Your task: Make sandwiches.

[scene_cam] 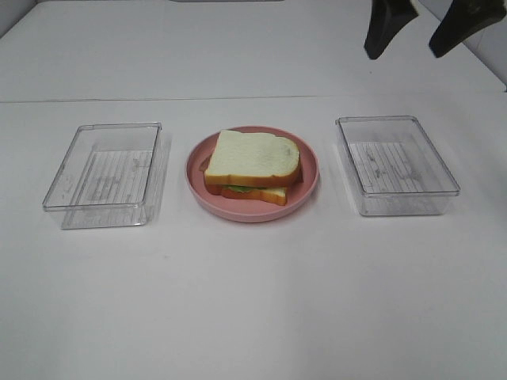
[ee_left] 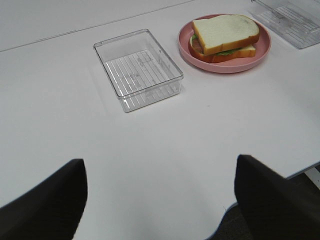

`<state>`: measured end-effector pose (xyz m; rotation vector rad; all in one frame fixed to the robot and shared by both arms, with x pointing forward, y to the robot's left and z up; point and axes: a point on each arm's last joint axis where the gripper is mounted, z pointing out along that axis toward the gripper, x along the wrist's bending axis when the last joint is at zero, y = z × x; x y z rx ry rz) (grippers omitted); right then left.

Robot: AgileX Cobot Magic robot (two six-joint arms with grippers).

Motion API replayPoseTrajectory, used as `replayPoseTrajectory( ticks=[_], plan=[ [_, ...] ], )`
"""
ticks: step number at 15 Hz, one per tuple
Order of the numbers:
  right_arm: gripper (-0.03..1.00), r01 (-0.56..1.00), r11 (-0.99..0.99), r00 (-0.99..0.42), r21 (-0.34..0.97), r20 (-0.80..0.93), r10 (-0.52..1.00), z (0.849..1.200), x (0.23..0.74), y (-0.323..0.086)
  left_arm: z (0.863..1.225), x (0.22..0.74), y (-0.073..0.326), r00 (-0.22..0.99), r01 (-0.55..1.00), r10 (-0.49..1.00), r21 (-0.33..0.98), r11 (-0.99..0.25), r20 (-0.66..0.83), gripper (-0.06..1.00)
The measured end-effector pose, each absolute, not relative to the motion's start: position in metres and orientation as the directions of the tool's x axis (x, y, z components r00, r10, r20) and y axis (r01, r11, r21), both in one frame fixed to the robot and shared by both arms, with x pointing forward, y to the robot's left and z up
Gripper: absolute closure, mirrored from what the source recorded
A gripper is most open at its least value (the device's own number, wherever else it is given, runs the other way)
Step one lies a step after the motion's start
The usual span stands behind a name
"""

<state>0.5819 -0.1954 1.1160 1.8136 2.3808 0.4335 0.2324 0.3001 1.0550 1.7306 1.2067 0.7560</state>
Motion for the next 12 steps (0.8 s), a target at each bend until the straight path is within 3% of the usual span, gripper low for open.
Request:
replayPoseTrajectory(
  ticks=[5, 6, 12],
  plan=[
    [0.20, 0.901, 0.238, -0.281, 0.361, 0.070, 0.957, 1.148, 0.502, -0.218, 1.055, 0.232, 0.300, 0.345, 0.410, 0.938, 0.900, -0.151, 0.000, 0.18],
    [0.20, 0.898, 0.238, -0.282, 0.371, 0.068, 0.957, 1.147, 0.457, -0.231, 1.055, 0.232, 0.300, 0.345, 0.410, 0.938, 0.900, -0.151, 0.000, 0.18],
    [0.20, 0.878, 0.236, -0.283, 0.418, 0.054, 0.958, 1.107, 0.343, -0.264, 1.055, 0.232, 0.300, 0.345, 0.410, 0.938, 0.900, -0.151, 0.000, 0.18]
  ],
)
